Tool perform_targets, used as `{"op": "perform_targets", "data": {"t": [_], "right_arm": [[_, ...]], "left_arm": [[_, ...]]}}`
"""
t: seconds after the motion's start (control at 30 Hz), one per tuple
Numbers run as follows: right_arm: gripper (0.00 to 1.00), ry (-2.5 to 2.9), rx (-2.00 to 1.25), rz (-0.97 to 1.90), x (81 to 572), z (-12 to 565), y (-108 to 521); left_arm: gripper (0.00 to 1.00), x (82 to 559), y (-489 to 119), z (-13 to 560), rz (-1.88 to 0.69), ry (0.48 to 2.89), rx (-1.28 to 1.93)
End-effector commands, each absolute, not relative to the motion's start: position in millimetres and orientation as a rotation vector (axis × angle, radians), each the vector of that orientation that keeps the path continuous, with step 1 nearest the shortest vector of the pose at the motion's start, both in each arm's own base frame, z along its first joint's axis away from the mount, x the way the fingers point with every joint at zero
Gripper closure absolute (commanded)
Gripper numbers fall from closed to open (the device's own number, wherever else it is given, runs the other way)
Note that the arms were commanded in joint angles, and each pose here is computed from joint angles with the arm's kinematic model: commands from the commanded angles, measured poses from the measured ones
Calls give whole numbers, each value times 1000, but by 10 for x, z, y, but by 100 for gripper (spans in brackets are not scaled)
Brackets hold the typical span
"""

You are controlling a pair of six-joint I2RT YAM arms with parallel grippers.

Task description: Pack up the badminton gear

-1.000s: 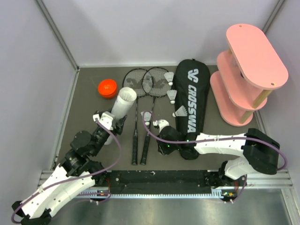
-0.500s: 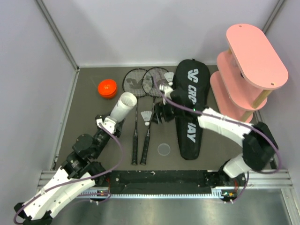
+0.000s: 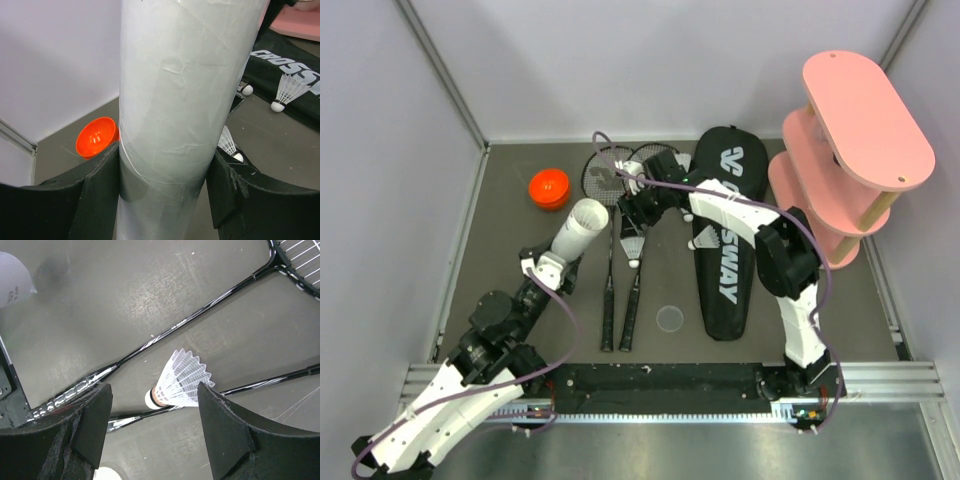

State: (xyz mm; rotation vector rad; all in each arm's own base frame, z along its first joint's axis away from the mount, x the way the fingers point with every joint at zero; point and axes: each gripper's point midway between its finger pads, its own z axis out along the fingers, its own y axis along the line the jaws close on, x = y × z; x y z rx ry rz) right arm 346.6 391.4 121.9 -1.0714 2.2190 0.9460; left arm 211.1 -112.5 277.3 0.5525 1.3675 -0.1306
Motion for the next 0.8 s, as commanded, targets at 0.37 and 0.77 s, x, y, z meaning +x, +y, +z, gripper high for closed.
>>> {"op": "perform_targets", "data": {"t": [0.37,0.77], "right_arm": [[35,2216,-1309,1051,3530,976,3953],[66,2205,-1353,1124,3437,879,3993]], "left_arm": [[100,2107,-1195,2932,-151,1296,564],[100,2124,-1212,2892,-144,1305,577]]}}
